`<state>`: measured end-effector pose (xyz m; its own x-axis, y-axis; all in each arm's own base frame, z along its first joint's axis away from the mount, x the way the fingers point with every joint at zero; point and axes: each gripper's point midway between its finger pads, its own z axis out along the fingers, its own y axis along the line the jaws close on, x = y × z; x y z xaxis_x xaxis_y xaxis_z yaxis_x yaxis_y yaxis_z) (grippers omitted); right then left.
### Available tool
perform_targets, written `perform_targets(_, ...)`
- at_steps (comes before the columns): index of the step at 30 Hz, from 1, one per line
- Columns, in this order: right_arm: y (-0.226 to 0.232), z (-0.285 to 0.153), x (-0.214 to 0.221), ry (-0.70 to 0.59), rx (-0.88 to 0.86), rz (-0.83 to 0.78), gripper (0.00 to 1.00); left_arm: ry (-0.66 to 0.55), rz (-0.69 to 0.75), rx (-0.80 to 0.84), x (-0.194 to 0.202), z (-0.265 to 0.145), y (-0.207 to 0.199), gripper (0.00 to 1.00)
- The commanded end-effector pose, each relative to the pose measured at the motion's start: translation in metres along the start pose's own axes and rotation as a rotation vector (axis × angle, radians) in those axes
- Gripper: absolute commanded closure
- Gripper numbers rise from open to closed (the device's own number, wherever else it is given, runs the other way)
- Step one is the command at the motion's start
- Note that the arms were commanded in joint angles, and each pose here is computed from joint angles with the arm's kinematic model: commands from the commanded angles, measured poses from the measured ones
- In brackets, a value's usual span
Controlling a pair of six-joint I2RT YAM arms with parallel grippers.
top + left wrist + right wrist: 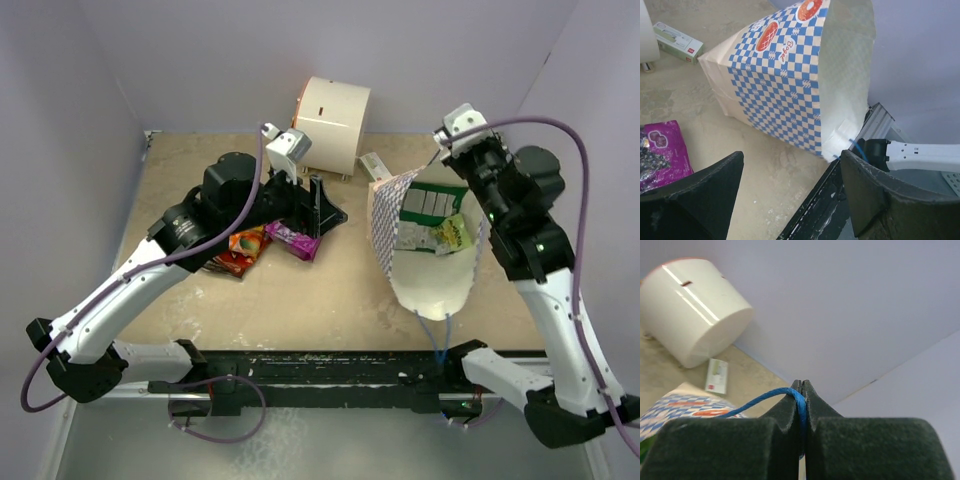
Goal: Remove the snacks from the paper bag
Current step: Adjust the paper bag at the center of the board.
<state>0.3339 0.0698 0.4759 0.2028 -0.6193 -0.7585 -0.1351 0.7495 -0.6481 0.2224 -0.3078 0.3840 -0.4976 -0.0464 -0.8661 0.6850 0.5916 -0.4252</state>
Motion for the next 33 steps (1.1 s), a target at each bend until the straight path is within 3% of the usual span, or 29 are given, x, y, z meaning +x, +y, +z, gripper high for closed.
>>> perform_targets(1,0.029,-0.046,-0.026,-0.146,-0.133,0.284,1.0,-0.062,0.027,0.059,-0.021,-0.009,-0.017,0.19)
perform_targets(7,0.099,-0.071,-0.011,-0.21,-0.357,0.465,1.0,0.013,0.012,0.118,0.006,0.013,-0.027,0.25)
perform_targets(21,0.123,-0.078,0.004,-0.127,-0.45,0.509,1.0,0.102,0.214,0.196,0.082,0.051,-0.115,0.19)
perform_targets(26,0.085,-0.064,0.016,-0.058,-0.234,0.511,1.0,0.082,0.225,0.163,0.075,0.053,-0.117,0.16)
perform_targets(28,0.047,-0.053,0.024,-0.007,-0.037,0.49,1.0,0.05,0.211,0.144,0.068,0.049,-0.114,0.13)
perform_targets(33,-0.019,-0.011,0.026,0.013,0.216,0.229,1.0,0.01,0.196,0.107,0.055,0.034,-0.106,0.09)
